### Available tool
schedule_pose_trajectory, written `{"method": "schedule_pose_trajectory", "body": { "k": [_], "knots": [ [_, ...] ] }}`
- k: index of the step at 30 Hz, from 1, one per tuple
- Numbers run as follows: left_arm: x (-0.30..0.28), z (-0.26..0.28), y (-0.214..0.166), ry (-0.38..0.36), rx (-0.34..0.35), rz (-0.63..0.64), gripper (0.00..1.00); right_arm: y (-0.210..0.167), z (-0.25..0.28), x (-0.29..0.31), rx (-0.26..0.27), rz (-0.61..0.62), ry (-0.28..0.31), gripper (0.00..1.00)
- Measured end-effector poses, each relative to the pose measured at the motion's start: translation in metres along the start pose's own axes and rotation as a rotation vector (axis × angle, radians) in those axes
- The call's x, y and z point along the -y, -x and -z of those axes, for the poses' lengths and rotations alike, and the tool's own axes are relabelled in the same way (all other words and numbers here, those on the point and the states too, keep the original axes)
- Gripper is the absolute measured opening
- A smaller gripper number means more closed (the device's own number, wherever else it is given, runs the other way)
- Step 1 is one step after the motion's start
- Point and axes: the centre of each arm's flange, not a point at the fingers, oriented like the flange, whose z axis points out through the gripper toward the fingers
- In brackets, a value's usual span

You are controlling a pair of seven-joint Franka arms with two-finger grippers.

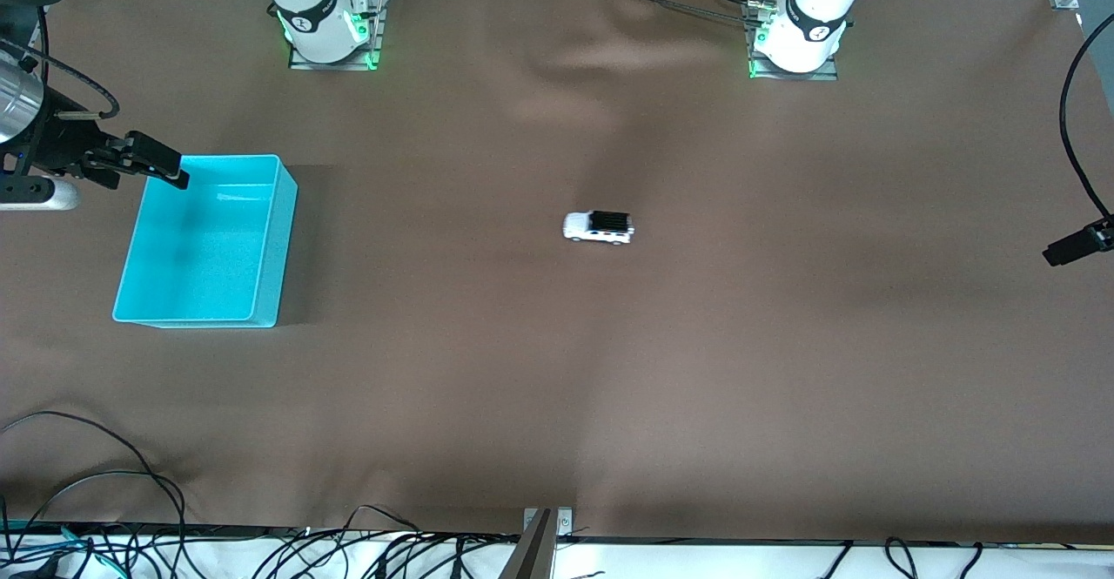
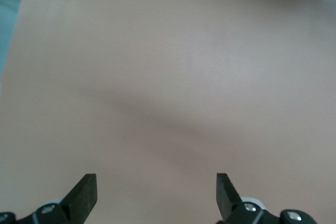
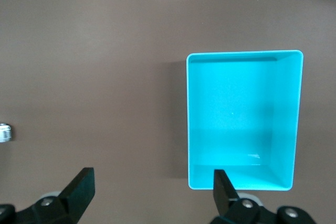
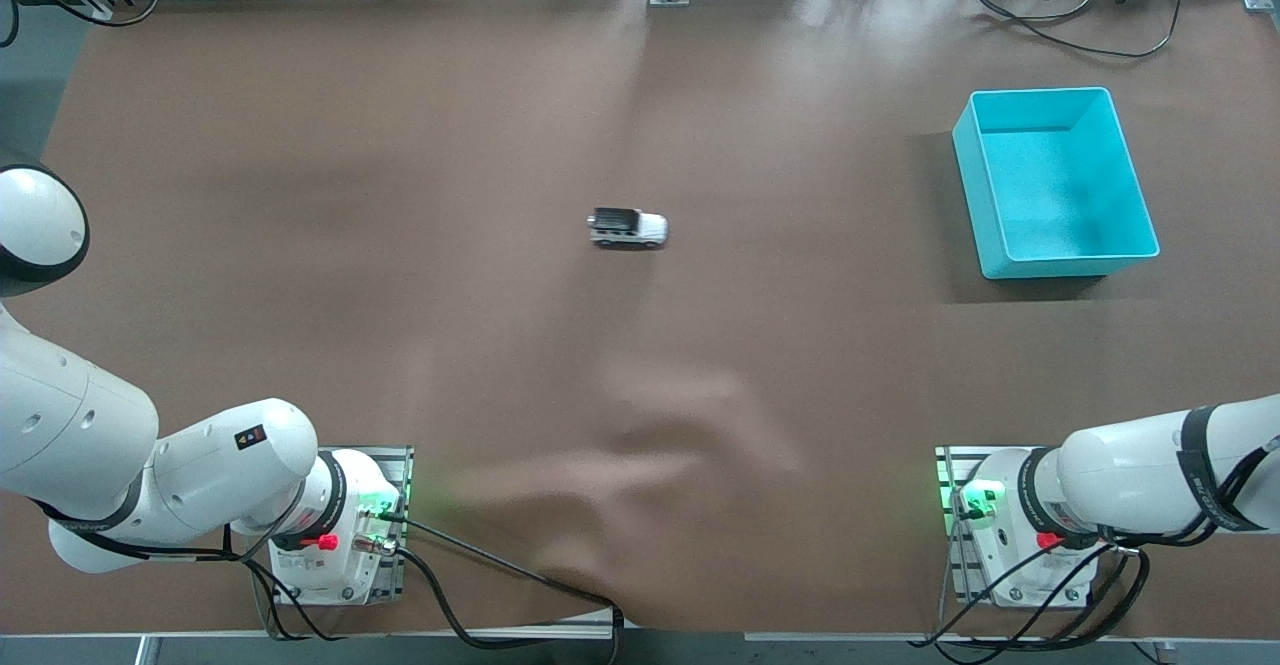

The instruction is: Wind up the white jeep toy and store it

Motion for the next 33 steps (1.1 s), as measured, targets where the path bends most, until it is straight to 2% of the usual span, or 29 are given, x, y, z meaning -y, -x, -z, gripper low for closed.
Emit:
{"method": "schedule_pose_trajectory", "body": {
  "k": [8,14,24,33],
  "knots": [
    [-0.007,0.013,0.002,0.065,0.001,-0.025,1.00,0.000,0.000,0.000,0.000,0.000,0.000,1.00],
    [-0.024,0.031,0.010,0.088,-0.012,-0.143,1.00,0.000,0.000,0.000,0.000,0.000,0.000,1.00],
    [-0.009,0.061,0.045,0.179,0.059,-0.350,1.00,0.000,0.000,0.000,0.000,0.001,0.000,1.00],
    [-0.015,0.072,0.057,0.190,0.046,-0.394,1.00,0.000,0.000,0.001,0.000,0.001,0.000,1.00]
  ]
}}
